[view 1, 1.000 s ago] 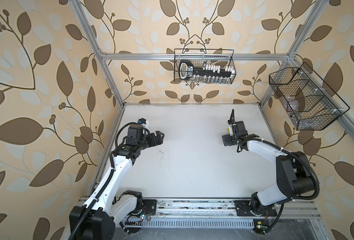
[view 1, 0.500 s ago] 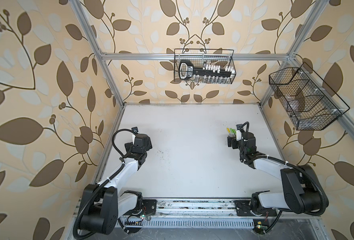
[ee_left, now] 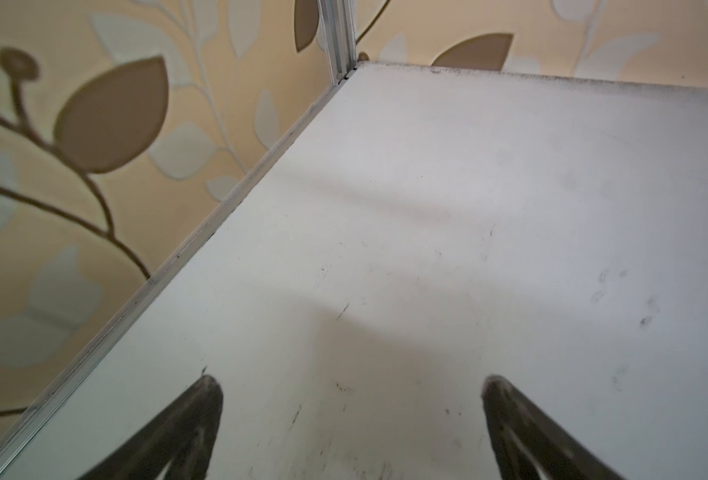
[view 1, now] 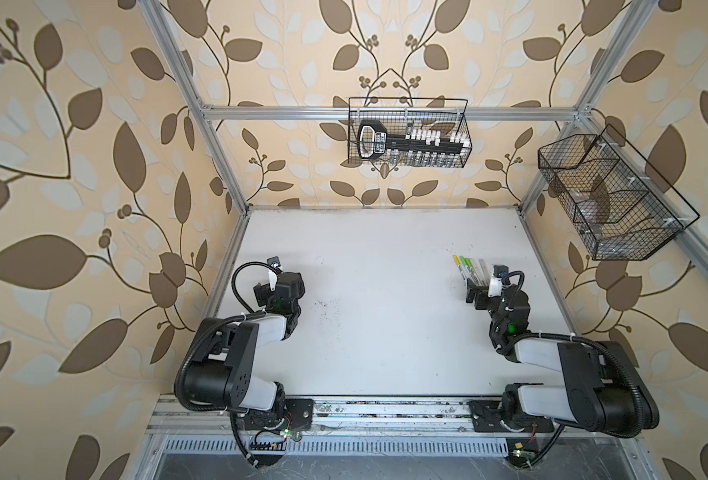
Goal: Insert the pens into the pen caps
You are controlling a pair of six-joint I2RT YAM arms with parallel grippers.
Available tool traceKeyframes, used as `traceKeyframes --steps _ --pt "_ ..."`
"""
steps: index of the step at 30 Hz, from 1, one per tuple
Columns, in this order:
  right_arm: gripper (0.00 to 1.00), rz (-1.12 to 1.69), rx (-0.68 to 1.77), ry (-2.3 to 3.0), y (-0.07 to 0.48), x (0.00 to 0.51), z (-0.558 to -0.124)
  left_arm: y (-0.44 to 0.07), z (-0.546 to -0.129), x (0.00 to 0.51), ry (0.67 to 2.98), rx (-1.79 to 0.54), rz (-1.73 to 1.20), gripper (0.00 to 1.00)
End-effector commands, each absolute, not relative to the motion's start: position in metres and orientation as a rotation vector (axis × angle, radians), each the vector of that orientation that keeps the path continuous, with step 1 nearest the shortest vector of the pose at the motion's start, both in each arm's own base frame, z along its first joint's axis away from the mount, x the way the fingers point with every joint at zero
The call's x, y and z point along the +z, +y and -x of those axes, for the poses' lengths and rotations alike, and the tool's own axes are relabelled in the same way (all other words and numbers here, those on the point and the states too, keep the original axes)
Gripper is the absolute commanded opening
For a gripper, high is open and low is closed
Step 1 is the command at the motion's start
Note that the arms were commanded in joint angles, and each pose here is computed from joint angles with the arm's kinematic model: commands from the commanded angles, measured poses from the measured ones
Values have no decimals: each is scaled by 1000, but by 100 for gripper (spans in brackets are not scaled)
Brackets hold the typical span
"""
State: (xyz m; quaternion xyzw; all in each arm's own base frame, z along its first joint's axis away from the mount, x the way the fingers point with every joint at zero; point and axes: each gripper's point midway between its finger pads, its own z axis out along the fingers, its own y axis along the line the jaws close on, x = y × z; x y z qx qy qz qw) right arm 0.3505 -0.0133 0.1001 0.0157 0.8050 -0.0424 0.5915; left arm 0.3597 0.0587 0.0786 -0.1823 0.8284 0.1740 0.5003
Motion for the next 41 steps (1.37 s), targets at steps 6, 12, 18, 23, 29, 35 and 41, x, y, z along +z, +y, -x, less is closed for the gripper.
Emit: traceKeyframes --steps 6,12,18,23,29,35,41 --pt "100 -36 -106 1784 -9 117 -352 62 -372 96 1937 405 445 99" --pt "100 -66 -111 1788 -15 117 -352 48 -366 94 1895 305 362 99" --pt "100 -91 -120 1784 -19 117 -352 48 -374 84 1937 275 346 99" --pt "100 -88 -124 1781 -18 118 -351 49 -374 84 1938 268 349 99" --pt "100 -80 -138 1780 -16 118 -351 49 -374 83 1940 266 351 99" --pt "100 -76 -129 1782 -16 118 -352 49 -374 84 1939 266 351 99" --pt "100 -76 -130 1784 -16 117 -352 49 -374 84 1938 265 350 99"
